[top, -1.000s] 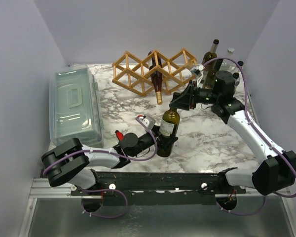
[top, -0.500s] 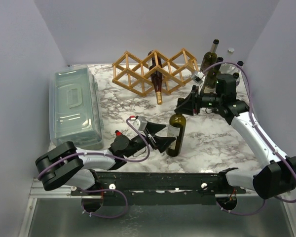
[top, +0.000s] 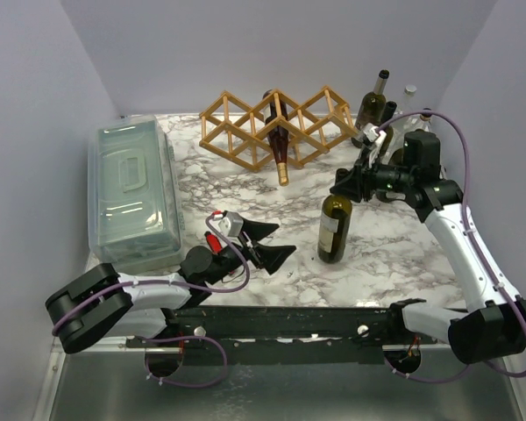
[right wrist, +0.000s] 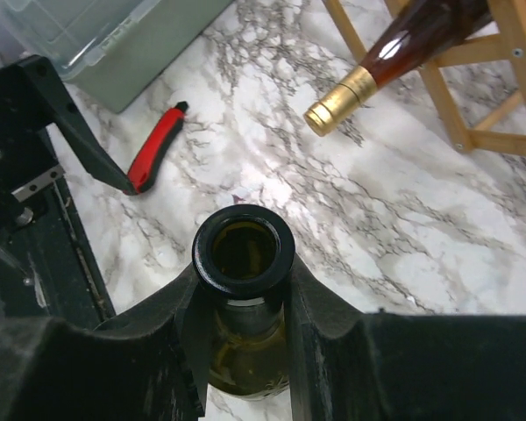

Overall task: Take the wine bottle off the wine rack
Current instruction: Place the wine bottle at the center of the board.

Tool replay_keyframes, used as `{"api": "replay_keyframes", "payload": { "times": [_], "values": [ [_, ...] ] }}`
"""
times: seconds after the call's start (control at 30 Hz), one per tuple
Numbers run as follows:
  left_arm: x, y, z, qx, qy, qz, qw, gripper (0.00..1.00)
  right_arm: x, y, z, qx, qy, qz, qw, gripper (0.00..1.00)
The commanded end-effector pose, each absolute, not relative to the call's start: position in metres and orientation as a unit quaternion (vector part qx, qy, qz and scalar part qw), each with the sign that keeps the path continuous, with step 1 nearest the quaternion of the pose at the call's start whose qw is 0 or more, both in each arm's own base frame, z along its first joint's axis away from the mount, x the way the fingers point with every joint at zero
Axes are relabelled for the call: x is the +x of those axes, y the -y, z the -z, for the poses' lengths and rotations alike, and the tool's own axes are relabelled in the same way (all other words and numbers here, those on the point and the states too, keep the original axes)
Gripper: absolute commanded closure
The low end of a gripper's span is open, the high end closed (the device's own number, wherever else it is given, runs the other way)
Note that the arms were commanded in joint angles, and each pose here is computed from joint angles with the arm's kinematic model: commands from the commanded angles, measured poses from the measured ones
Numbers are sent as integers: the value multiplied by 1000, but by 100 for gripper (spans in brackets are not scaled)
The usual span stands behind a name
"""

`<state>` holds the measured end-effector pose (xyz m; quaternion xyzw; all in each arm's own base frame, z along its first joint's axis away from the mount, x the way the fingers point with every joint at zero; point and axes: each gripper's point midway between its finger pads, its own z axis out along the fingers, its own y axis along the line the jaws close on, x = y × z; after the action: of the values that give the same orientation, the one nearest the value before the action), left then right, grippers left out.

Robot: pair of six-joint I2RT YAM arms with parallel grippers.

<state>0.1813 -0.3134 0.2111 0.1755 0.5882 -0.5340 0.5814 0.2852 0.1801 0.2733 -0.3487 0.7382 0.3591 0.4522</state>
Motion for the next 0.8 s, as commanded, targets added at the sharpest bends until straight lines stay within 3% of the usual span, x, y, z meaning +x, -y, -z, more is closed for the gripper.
{"api": "replay_keyframes", "payload": {
  "times": [0.0,0.5,0.77],
  "values": [
    [178,302,-219,173,-573,541,591,1,291,-161,-303,-353,-727,-306,503,100],
    [179,285,-217,169,-575,528,602,1,327,-82,-305,-240,-782,-163,551,100],
    [178,280,-218,169,-572,528,604,1,338,-5,-301,-117,-804,-91,576,100]
  ]
}}
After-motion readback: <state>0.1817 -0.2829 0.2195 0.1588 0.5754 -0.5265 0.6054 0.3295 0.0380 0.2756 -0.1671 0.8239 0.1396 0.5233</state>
